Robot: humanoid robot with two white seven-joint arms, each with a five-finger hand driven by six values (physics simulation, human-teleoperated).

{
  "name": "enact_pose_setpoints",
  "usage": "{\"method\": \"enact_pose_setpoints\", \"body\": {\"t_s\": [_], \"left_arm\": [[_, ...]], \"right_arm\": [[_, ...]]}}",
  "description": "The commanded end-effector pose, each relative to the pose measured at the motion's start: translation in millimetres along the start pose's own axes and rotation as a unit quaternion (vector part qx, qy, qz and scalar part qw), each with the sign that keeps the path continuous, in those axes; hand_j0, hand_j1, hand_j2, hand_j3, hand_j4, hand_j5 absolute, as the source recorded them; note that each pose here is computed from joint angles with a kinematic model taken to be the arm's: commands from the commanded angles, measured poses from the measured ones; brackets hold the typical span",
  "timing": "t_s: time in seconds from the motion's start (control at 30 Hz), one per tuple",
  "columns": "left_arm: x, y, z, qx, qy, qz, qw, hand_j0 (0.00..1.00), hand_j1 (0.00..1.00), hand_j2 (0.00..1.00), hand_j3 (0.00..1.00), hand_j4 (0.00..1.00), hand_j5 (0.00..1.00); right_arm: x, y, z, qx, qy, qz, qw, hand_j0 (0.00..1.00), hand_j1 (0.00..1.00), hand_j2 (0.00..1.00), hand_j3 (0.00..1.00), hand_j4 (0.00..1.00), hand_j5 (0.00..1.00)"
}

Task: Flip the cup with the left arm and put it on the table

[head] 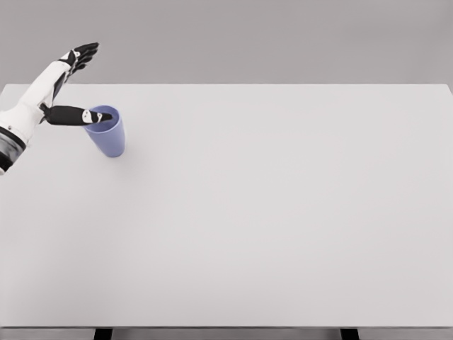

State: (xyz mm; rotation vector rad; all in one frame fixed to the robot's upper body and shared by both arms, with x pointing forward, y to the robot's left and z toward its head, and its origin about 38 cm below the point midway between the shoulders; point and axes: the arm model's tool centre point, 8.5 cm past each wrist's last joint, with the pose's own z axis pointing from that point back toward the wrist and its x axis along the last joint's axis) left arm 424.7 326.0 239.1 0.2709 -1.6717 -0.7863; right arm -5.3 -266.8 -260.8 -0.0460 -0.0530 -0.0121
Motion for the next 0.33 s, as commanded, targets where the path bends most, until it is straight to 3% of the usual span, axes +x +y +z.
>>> {"method": "enact_pose_setpoints", "body": {"t_s": [0.0,0.3], "left_arm": [[17,10.7,6,-0.003,-0.027,-0.025,0.9993,1.00,1.00,1.00,1.00,1.00,1.00],[8,23.6,28,0.014,-0.016,-0.035,0.9992,1.00,1.00,1.00,1.00,1.00,1.00]], "right_arm": [[0.0,-0.1,0,0.000,0.000,0.000,1.0000,1.00,1.00,1.00,1.00,1.00,1.00],[0.0,-0.1,0,0.000,0.000,0.000,1.0000,1.00,1.00,1.00,1.00,1.00,1.00]]}}
